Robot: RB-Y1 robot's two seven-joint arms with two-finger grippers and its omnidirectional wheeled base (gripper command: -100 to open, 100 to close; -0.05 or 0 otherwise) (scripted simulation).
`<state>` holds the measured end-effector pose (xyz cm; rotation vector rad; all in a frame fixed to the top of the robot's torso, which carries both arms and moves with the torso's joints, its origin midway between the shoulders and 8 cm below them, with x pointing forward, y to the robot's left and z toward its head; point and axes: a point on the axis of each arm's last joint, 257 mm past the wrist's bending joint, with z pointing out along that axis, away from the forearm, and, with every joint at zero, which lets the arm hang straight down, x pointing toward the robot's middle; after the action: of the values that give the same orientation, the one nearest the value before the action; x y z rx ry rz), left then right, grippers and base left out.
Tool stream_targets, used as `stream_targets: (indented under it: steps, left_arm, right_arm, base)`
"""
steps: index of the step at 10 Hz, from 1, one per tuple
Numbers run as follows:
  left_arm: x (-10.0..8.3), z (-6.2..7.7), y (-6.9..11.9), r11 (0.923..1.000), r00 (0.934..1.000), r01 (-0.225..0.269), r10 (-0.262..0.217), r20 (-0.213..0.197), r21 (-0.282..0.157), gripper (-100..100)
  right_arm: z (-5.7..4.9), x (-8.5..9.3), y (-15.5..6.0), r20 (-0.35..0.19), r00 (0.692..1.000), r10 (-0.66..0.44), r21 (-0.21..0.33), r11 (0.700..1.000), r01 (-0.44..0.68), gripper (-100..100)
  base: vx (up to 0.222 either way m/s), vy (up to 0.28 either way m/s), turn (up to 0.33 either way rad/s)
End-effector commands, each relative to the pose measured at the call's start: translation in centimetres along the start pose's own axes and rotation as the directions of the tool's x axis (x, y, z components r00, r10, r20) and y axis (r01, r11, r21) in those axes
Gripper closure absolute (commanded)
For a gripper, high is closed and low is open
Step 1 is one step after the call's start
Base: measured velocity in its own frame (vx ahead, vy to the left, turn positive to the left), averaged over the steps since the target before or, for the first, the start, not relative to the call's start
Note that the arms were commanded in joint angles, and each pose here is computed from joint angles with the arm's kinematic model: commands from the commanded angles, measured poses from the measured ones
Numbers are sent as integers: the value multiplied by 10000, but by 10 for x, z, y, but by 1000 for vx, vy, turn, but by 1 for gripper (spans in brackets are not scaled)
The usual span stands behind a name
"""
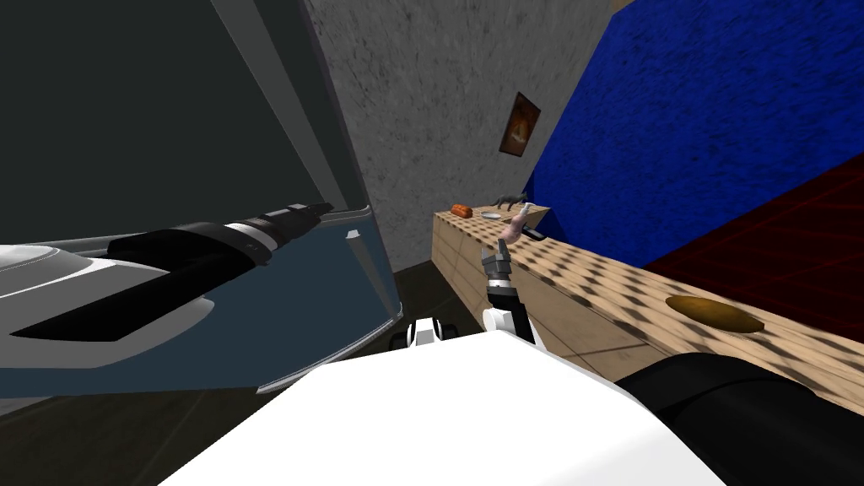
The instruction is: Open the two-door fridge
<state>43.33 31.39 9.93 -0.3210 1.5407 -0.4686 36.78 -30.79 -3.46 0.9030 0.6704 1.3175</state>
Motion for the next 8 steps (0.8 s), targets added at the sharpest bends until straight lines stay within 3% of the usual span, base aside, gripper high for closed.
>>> stream_targets:
  steps: [1,3,4,6,8]
  left_arm:
    - [9,-4,-24,9989,9998,-110,118,-178,445,-100]
    - [5,-3,-17,9994,9999,-75,80,-133,326,-100]
    - [5,-3,-17,9994,9999,-76,80,-133,326,100]
    - [13,-3,-35,9963,9992,-61,96,-401,859,100]
    - [16,-4,-42,9941,9985,-37,96,-536,1086,100]
  right_arm:
    - [0,0,0,0,10000,0,0,10000,0,0]
    - [0,0,0,0,10000,2,-1,10000,-2,0]
    - [0,0,0,0,10000,1,-1,10000,-1,0]
    - [0,0,0,-1,10000,2,-4,10000,-2,0]
    - [0,0,0,-2,10000,2,-4,10000,-2,0]
  base:
    - [21,7,-56]
    - [4,1,-8]
    - [5,-6,-18]
    - [-200,47,-94]
    - [-262,89,-66]
